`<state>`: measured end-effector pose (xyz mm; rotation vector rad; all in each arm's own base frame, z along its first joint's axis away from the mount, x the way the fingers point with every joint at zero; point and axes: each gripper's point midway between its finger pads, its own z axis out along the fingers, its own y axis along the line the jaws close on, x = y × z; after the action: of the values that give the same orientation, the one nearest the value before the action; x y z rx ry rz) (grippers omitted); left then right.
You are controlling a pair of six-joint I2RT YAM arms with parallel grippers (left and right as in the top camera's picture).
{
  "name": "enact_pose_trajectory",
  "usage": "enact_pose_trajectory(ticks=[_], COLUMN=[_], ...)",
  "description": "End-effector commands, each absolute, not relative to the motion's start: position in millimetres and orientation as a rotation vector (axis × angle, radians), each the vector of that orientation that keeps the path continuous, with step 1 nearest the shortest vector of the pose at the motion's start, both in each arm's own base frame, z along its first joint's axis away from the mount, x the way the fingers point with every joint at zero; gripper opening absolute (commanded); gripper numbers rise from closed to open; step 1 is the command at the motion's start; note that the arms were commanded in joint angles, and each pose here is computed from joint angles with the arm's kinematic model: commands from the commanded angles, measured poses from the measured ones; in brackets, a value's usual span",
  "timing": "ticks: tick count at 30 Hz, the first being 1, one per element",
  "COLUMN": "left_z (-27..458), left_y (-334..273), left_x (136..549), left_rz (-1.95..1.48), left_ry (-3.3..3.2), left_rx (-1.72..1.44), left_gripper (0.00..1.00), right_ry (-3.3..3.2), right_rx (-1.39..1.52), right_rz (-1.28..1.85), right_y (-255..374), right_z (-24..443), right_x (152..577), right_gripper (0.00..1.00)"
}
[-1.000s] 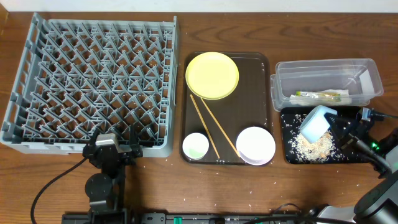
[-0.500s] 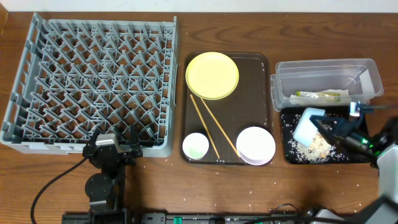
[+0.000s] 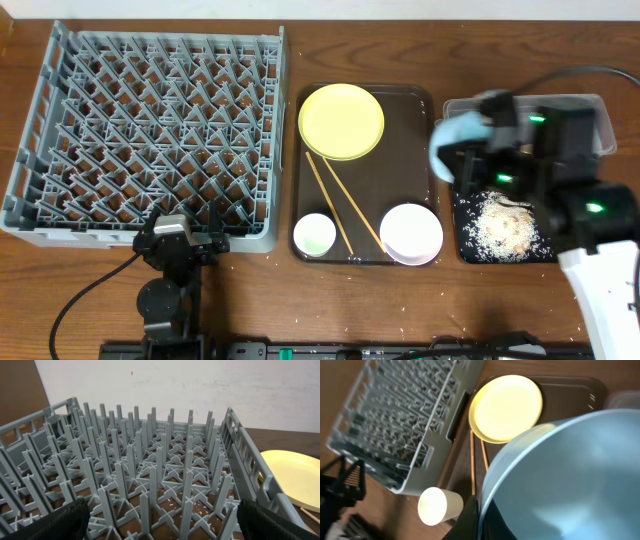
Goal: Sort waste into correct bins and load items into the dishwasher
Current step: 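Return empty blue bowl to the brown tray with right gripper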
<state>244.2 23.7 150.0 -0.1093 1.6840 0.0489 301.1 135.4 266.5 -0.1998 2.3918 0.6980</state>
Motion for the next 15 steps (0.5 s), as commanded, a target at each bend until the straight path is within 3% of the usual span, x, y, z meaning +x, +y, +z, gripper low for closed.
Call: enact_pose_trajectory(ticks=[1, 5, 15], left_z=[134, 134, 134], left_y=[23, 23, 23], left_x=[243, 243, 243], left_rz=[0.056, 0.056, 0.056], left_ry=[1.734, 1.734, 1.734], left_rx=[-0.097, -0.097, -0.097], left_gripper=[0.94, 0.94, 0.94], right_ry=[2.448, 2.557, 2.774], right_rx=[-0.201, -0.351, -0.478], right_rz=[0.428, 0.332, 0.241], right_y=[146, 184, 208], right_z=[246, 200, 101], right_x=[325, 343, 355], right_gripper=[0.01, 0.01, 0.01])
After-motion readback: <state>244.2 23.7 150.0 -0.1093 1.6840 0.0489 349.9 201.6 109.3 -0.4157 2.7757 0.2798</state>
